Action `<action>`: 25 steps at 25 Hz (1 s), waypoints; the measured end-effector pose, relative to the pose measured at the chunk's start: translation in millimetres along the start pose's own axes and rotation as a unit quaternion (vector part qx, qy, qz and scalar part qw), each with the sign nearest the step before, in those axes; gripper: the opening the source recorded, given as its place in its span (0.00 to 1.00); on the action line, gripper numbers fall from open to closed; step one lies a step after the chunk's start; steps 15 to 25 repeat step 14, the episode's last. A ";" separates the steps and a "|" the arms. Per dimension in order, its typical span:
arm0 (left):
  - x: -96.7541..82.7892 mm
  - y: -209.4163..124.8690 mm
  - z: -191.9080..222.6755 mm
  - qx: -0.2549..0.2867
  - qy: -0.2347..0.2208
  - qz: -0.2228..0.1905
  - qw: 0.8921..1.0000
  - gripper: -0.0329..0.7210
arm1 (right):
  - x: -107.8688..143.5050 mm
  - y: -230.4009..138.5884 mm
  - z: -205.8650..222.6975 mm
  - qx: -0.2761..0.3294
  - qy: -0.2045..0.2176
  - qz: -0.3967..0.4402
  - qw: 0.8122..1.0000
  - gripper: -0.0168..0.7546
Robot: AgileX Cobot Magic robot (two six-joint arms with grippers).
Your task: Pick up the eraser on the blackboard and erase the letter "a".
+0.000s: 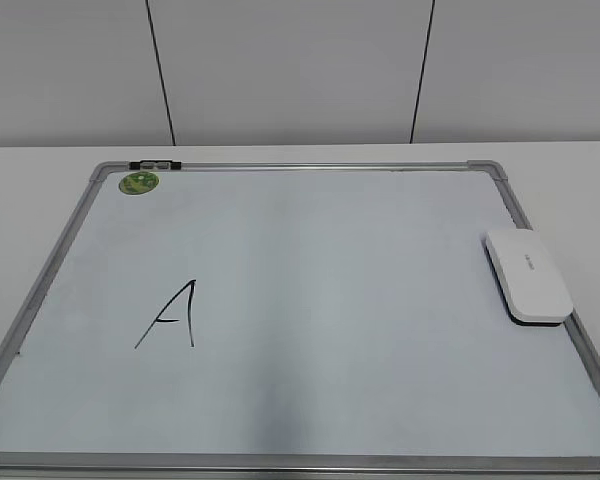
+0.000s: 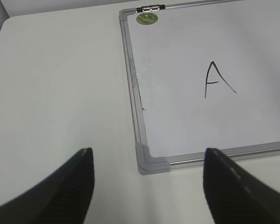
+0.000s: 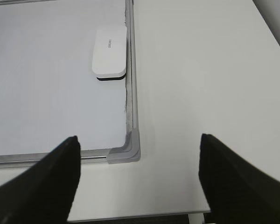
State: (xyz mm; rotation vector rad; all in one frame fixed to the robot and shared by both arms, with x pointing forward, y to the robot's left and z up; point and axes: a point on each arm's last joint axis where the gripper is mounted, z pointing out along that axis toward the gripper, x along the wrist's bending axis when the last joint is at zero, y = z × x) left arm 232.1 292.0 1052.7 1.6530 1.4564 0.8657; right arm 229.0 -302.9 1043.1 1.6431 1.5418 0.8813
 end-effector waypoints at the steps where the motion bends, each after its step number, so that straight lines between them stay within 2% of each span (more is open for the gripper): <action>1: 0.0 0.0 0.0 0.000 0.000 0.000 1.000 0.75 | 0.0 0.0 0.0 0.000 0.000 0.000 1.000 0.78; 25: 0.0 0.0 0.0 0.000 0.000 0.000 1.000 0.75 | 0.0 0.0 0.0 0.000 0.000 0.000 1.000 0.78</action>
